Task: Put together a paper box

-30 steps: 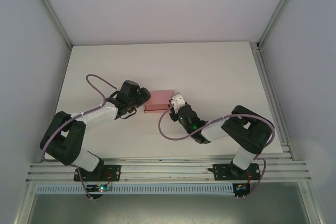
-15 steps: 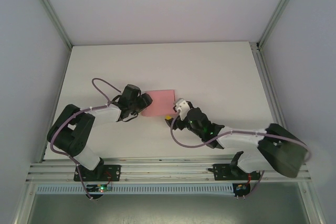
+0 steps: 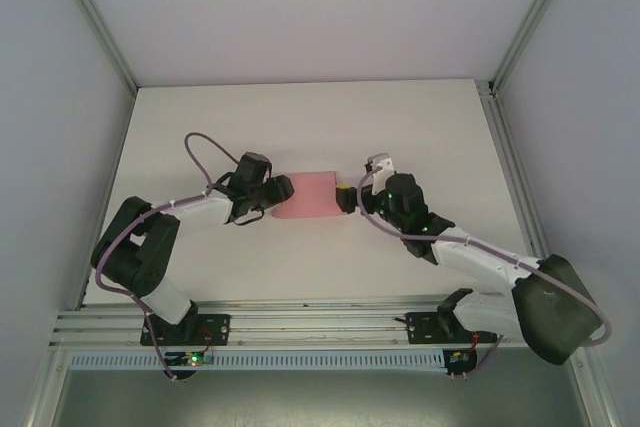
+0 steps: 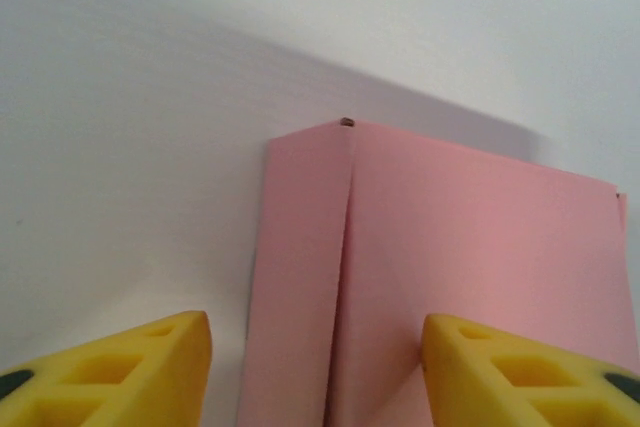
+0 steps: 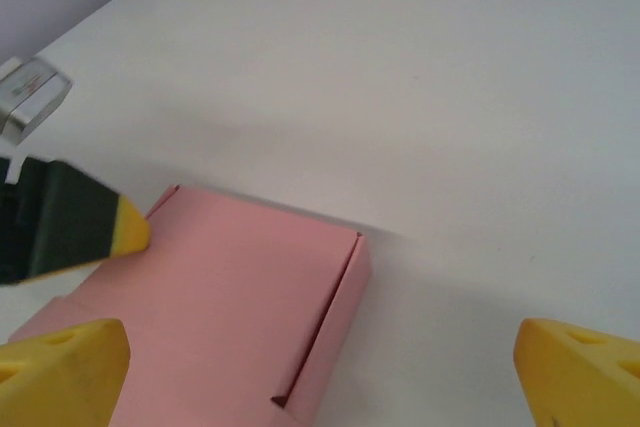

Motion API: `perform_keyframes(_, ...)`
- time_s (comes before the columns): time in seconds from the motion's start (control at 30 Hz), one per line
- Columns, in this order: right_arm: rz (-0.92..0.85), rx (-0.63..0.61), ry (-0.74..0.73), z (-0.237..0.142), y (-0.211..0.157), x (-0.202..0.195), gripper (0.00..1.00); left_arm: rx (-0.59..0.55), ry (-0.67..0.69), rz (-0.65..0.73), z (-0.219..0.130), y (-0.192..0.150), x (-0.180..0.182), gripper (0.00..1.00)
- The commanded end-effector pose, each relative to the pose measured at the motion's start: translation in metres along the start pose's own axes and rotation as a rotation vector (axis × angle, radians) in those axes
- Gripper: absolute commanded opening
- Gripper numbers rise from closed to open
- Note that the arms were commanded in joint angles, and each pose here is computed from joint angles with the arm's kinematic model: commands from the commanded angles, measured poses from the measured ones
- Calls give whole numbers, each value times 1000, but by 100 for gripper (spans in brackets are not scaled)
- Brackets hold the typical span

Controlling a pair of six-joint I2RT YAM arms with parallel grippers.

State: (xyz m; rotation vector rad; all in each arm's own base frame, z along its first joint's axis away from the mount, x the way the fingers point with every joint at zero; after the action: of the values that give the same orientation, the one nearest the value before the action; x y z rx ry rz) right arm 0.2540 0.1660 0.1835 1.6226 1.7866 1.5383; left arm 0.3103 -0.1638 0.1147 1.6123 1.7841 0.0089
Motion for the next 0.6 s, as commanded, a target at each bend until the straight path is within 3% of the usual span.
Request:
perform_keyframes(0.0, 115, 49, 48, 8, 2, -3, 98, 67, -34, 10, 11, -3, 7, 51)
perform_keyframes(0.1, 152, 74, 56, 16, 2, -8, 98, 71, -106, -40, 16, -3, 14, 51)
perform_keyframes(0.33, 251, 142, 119, 29, -2, -15, 98, 70, -225, -73, 21, -9, 22, 21)
perform_keyframes(0.57, 354, 269, 245, 48, -7, -17, 98, 66, -318, -41, 16, -10, 27, 10)
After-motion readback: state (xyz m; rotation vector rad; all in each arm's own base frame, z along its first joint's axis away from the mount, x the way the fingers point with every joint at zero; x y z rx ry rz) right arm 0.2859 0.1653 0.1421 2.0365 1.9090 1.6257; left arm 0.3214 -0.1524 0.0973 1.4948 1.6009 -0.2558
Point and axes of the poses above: each hand's point on the last joint's axis, 136 mm out from that joint toward the fingers, its own z axis out along the fingers, its own x axis along the line the jaws close on, y = z × x, the point moved 8 cm from there along -z, back along the fingers, and after that the axes turned 12 degrees about z, right-handed, at the moved point
